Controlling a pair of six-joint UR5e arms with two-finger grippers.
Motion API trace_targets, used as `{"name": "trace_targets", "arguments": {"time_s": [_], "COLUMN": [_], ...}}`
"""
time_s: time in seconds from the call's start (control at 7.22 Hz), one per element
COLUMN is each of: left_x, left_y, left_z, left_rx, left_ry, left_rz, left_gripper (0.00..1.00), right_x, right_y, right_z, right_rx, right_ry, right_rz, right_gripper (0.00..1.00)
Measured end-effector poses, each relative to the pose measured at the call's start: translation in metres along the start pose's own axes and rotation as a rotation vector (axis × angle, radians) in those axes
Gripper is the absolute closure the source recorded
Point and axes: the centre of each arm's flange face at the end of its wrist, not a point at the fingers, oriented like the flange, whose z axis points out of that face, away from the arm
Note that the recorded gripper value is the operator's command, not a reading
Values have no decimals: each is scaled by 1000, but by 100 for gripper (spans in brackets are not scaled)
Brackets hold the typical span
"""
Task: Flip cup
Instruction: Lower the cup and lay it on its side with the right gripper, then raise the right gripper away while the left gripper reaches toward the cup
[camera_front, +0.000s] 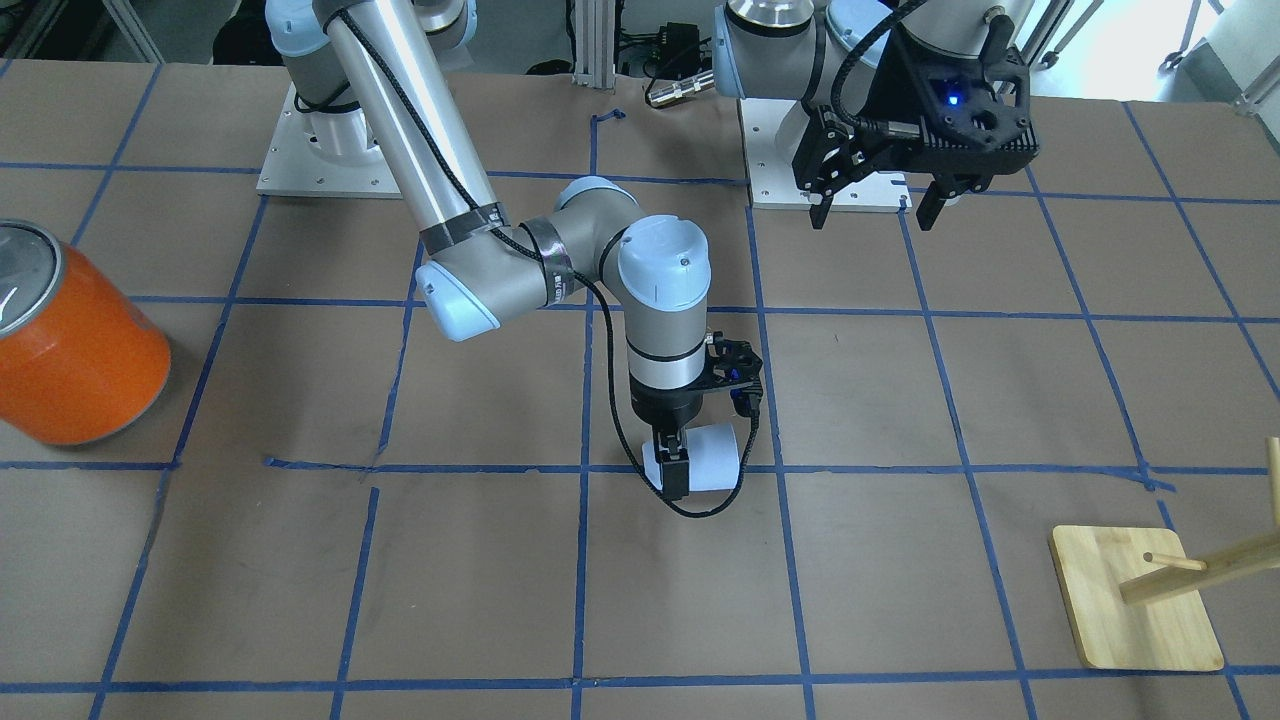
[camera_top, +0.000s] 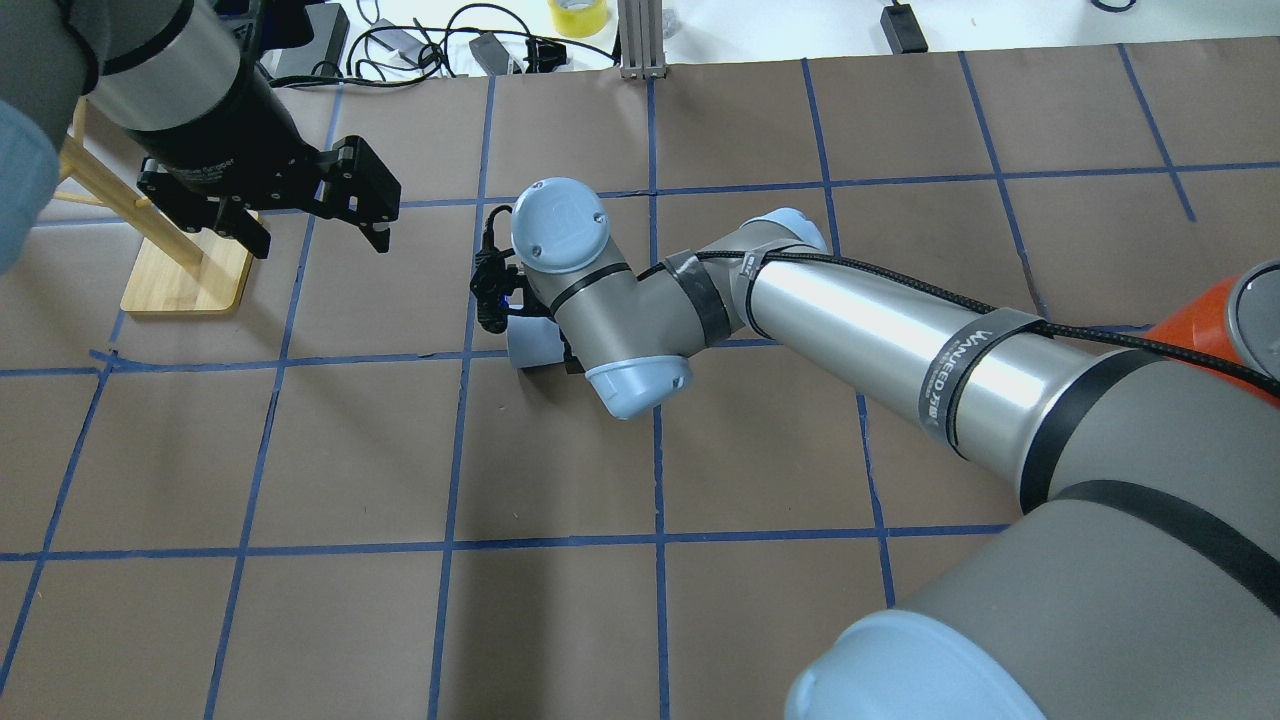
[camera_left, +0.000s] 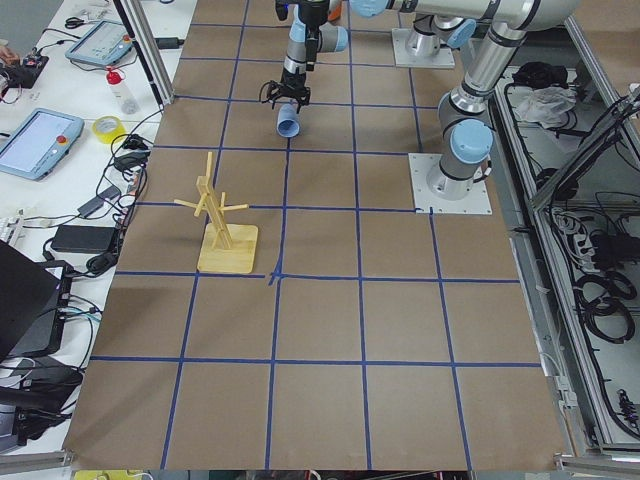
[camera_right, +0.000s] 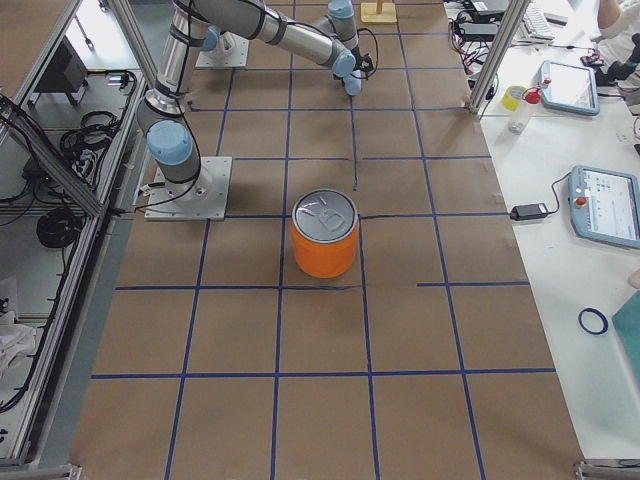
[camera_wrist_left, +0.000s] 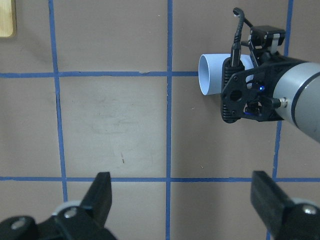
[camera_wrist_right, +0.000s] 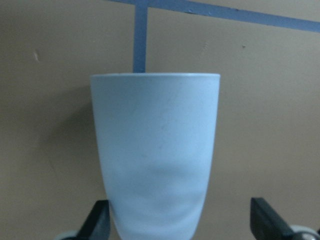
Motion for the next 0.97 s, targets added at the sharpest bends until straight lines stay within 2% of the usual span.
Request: {"name": "trace_targets", "arguments": {"time_s": [0.14,0.42,0.69,0.83,0.97], "left_x": [-4,-40,-58,-58,-56], "left_y": [-7,-27,-53,-67,-81], "left_z": [5,31,89,121,153], "left_rx": [-11,-63,-152,-184,-211], "left_ry": [54,144,246,305,365], "left_rz": [-12,-61,-80,-45,-9], "left_gripper": [0,0,1,2,2], "right_x": [20,59,85,97,105], "right_y": [24,95,187,240,303], "right_z": [-19,-58,-104,-136,-162], "right_rx": [6,20,-23,-49,-70], "right_ry": [10,-38,-96,-88,-86], "right_rz": [43,167,320,415,553], "right_gripper": [0,0,1,0,0]}}
